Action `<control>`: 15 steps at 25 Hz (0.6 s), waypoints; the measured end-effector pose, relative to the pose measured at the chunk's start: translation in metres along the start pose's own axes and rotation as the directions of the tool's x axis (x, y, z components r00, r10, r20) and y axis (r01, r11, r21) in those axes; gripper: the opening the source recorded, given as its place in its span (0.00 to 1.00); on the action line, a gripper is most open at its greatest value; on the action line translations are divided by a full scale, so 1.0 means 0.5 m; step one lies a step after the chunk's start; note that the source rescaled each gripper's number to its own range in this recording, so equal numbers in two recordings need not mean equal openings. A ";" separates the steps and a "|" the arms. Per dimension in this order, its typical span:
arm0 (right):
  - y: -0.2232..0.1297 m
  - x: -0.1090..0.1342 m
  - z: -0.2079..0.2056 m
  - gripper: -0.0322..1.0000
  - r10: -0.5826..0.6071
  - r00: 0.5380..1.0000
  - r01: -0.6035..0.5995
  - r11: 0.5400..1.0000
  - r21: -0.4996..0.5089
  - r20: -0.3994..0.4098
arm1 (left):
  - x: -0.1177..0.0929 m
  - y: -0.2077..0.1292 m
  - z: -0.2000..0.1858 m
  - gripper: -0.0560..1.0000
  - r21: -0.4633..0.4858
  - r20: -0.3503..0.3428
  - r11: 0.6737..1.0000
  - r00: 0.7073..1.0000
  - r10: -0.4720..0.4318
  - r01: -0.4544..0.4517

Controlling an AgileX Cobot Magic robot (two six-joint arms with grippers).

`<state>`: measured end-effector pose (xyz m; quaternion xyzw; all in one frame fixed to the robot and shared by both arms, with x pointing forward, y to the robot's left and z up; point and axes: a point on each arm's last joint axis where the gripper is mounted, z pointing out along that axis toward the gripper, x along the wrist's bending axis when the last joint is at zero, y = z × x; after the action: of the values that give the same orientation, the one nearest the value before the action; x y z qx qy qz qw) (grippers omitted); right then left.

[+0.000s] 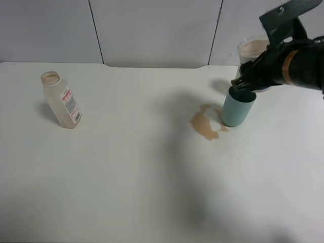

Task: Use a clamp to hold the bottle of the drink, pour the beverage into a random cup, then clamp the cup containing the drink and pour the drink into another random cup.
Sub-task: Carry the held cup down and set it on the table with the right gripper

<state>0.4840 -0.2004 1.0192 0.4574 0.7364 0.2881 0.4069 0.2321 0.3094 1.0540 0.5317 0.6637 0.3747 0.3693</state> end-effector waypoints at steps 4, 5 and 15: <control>0.074 -0.006 -0.049 0.03 0.108 0.986 -0.126 0.981 -0.146 -0.125 | 0.000 0.000 0.000 1.00 0.001 0.000 1.000 1.000 0.000 0.000; 0.090 -0.006 -0.059 0.03 0.124 0.979 -0.152 0.973 -0.174 -0.164 | 0.000 0.000 0.000 1.00 0.001 0.000 1.000 1.000 0.000 0.000; 0.164 0.083 -0.097 0.03 -0.085 0.857 -0.163 0.891 -0.424 -0.508 | 0.000 0.000 0.000 1.00 0.001 0.000 1.000 1.000 0.000 0.000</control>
<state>0.4679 -0.1309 1.0947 0.2718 0.7205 0.5709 0.2848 0.2321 0.3094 1.0540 0.5319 0.6639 0.3744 0.3690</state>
